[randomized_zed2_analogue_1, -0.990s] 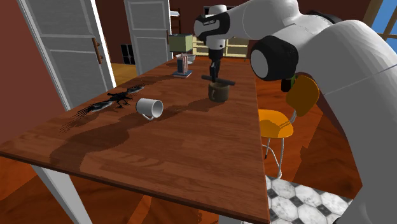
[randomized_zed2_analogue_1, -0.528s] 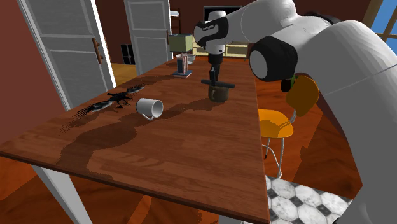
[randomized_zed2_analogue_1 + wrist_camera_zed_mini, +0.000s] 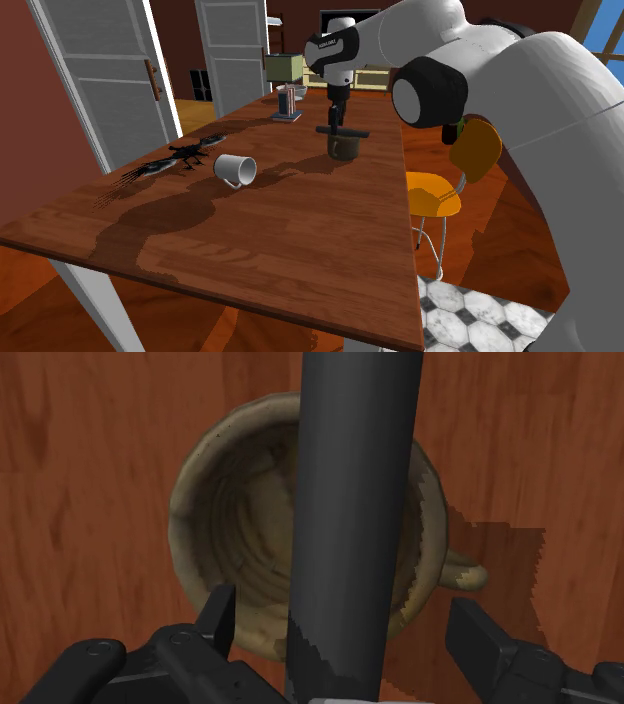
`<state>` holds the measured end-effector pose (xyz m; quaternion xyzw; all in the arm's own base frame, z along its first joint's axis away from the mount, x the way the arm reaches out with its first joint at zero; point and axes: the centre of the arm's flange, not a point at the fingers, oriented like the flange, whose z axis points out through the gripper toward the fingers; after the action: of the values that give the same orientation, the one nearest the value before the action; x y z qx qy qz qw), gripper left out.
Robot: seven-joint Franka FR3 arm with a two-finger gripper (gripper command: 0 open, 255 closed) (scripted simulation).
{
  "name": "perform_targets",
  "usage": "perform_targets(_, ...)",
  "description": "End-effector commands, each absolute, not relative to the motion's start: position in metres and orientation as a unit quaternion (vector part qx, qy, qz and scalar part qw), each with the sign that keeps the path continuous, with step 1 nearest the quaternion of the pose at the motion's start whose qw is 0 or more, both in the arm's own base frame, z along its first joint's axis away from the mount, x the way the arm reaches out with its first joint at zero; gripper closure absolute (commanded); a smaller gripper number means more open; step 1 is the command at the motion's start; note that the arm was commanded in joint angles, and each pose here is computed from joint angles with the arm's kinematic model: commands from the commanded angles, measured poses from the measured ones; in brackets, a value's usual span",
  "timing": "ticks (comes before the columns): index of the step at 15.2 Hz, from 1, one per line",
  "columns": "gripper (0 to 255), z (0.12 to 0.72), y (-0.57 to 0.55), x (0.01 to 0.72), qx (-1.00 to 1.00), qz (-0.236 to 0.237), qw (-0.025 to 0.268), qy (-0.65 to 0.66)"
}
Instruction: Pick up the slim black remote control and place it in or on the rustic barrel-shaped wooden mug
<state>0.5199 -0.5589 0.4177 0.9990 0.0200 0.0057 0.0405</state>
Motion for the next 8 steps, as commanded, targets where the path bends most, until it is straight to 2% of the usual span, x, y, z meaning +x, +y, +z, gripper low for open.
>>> perform_targets(1,0,0.418,-0.559,0.52,0.999,0.006,0.041,0.02)
perform_targets(6,0,0.468,-0.555,0.519,0.999,0.006,0.04,0.02)
perform_targets(8,0,0.468,-0.555,0.519,0.999,0.006,0.041,0.02)
